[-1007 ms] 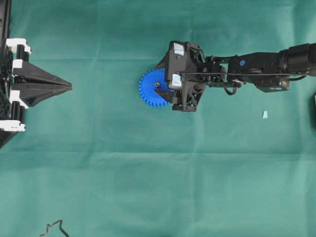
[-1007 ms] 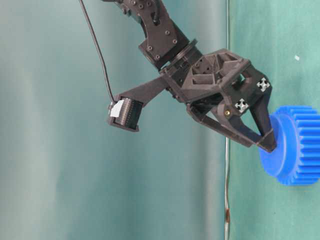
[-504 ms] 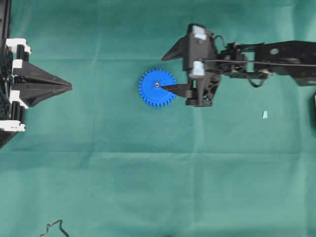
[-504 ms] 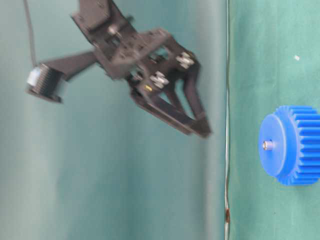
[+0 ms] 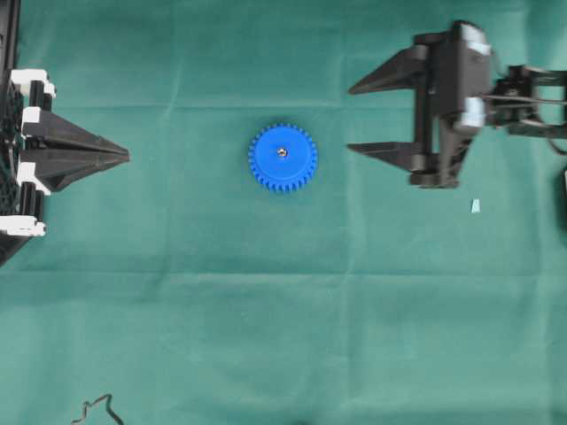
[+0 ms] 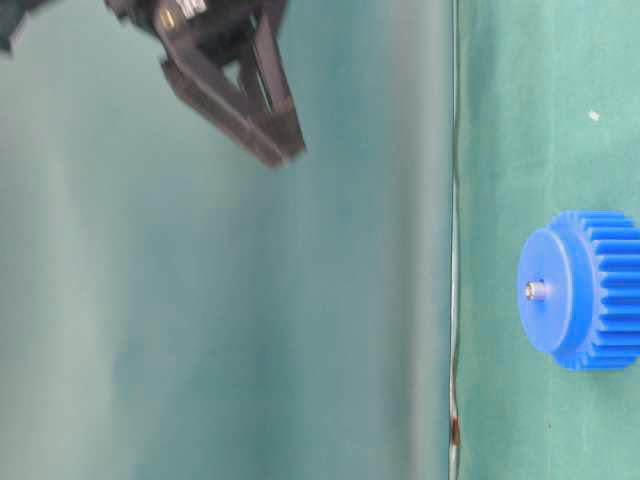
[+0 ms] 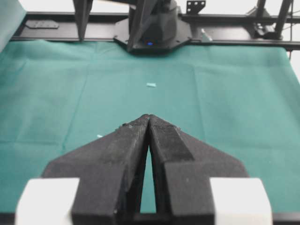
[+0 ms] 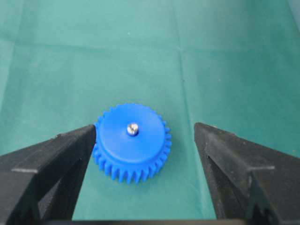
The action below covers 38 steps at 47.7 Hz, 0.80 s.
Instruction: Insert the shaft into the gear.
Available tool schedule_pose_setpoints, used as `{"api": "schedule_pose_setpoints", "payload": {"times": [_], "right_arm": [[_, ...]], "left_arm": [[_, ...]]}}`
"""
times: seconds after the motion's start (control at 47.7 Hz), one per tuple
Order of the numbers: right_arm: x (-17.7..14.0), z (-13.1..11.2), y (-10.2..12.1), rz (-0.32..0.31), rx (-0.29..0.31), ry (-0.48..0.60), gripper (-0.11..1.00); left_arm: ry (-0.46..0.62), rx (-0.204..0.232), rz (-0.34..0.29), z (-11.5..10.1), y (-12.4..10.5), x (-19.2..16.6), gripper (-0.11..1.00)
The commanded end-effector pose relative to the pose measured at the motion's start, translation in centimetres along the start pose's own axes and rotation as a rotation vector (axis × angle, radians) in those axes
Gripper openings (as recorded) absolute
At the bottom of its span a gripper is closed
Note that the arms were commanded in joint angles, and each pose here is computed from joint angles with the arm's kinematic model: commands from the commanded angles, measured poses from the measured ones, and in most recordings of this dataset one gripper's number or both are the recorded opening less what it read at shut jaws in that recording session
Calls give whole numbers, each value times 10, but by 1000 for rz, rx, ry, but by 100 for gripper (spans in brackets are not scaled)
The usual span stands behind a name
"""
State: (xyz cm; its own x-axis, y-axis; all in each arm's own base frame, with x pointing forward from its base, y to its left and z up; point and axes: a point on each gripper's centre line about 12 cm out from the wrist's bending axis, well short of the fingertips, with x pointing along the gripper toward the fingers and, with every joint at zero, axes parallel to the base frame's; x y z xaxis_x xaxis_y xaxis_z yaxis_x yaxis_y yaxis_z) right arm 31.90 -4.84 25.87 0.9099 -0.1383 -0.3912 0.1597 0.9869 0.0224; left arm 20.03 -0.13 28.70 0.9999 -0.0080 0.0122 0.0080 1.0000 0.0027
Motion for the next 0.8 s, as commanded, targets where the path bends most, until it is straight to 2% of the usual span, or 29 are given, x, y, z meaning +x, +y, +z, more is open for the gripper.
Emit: {"api": "schedule_pose_setpoints", "payload": {"times": [0.0, 0.399, 0.776], "right_arm": [[-18, 8, 1, 3, 3, -57, 89], [-80, -8, 0, 6, 4, -161, 89], [-91, -19, 0, 6, 9, -173, 88]], "left_arm": [[-18, 5, -2, 9, 0, 3, 0], [-11, 5, -1, 7, 0, 2, 0], [-5, 5, 0, 7, 0, 3, 0]]}}
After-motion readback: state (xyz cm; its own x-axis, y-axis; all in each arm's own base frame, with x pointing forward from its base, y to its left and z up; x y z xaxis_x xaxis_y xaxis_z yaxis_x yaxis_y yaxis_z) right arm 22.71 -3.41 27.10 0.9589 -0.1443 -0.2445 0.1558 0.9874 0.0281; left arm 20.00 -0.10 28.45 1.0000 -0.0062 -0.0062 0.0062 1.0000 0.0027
